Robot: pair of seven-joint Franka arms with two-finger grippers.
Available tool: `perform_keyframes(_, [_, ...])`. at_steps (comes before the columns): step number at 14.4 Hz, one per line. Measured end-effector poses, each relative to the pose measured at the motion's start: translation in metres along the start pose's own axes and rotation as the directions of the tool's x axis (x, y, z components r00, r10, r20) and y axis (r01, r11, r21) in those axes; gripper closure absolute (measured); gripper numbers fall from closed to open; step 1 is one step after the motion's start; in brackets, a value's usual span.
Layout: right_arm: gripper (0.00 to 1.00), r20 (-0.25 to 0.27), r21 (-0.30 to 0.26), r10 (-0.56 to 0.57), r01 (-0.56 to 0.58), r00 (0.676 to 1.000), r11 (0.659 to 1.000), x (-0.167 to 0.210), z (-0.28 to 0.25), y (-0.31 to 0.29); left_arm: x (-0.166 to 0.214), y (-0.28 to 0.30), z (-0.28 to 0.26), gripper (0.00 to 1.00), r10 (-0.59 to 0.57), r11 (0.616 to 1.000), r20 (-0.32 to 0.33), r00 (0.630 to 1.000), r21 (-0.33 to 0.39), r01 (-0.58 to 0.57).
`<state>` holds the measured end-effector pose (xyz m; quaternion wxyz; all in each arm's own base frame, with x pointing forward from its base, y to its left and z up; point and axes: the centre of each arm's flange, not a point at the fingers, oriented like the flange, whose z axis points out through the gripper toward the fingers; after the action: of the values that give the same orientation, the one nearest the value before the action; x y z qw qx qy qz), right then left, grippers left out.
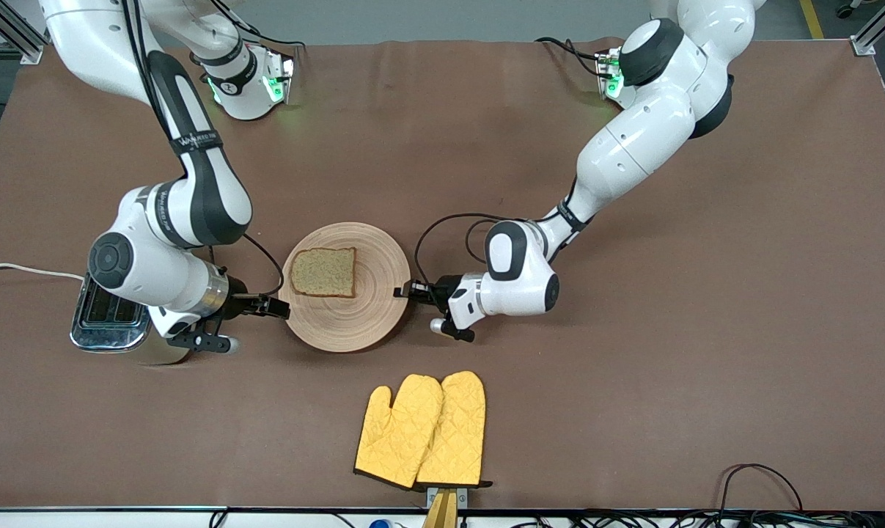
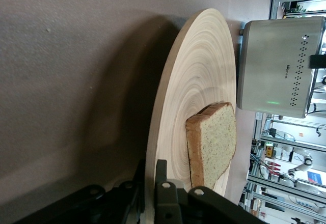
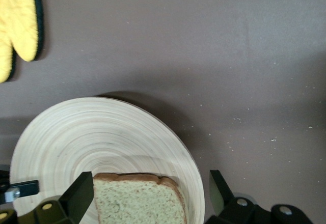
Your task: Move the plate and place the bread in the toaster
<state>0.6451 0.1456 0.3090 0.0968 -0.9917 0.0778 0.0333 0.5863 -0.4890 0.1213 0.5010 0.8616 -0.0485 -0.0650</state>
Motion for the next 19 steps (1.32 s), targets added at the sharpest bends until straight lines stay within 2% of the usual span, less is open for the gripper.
perform_keyframes(1, [0.0,0.003,-0.003,0.004,-0.004,1.0,1.0,0.0,0.007,0.002,0.001,0.0,0.0,0.91,-0.002,1.0,0.002,1.0,-0.003,0.002])
perform_keyframes(2, [0.0,0.008,-0.007,0.008,-0.007,1.0,1.0,-0.002,0.014,0.005,0.001,-0.002,-0.001,0.86,-0.013,1.0,-0.002,1.0,-0.001,0.013])
perform_keyframes(5, [0.01,0.054,-0.024,0.008,-0.007,0.998,1.0,-0.013,0.036,0.006,0.006,-0.002,-0.005,0.56,-0.069,0.998,-0.017,0.997,-0.008,0.069])
perform_keyframes(7, [0.09,0.094,-0.039,0.014,-0.011,0.995,0.999,-0.021,0.053,0.011,0.015,0.0,-0.018,0.35,-0.087,0.996,-0.029,0.996,-0.017,0.087])
perform_keyframes(8, [0.09,0.111,-0.046,0.018,-0.013,0.994,0.999,-0.026,0.062,0.014,0.023,-0.002,-0.031,0.26,-0.089,0.996,-0.013,0.996,-0.021,0.089])
perform_keyframes(9, [0.13,0.124,-0.051,0.025,-0.019,0.992,0.999,-0.03,0.068,0.016,0.031,-0.006,-0.049,0.17,-0.085,0.996,0.016,0.996,-0.014,0.086])
perform_keyframes(10, [0.22,0.136,-0.058,0.045,-0.037,0.99,0.998,-0.034,0.072,0.015,0.042,-0.012,-0.075,0.1,-0.081,0.997,0.042,0.996,0.004,0.081])
perform_keyframes(11, [0.22,0.155,-0.067,0.066,-0.056,0.986,0.996,-0.039,0.076,0.011,0.053,-0.018,-0.11,0.0,-0.078,0.997,0.064,0.995,0.025,0.077])
perform_keyframes(13, [0.34,0.19,-0.084,0.071,-0.056,0.979,0.995,-0.052,0.082,-0.008,0.07,-0.027,-0.183,0.0,-0.071,0.995,0.104,0.992,0.075,0.063])
perform_keyframes(16, [0.36,0.213,-0.096,0.062,-0.042,0.975,0.995,-0.062,0.087,-0.023,0.079,-0.038,-0.293,0.0,-0.066,0.981,0.149,0.987,0.19,0.037])
perform_keyframes(18, [0.37,0.212,-0.113,0.053,-0.029,0.976,0.993,-0.061,0.087,-0.02,0.078,-0.041,-0.351,0.0,-0.059,0.95,0.157,0.986,0.311,0.008])
perform_keyframes(19, [0.37,0.206,-0.139,0.034,-0.006,0.978,0.99,-0.061,0.087,-0.018,0.077,-0.037,-0.375,0.0,-0.046,0.922,0.155,0.987,0.386,-0.017])
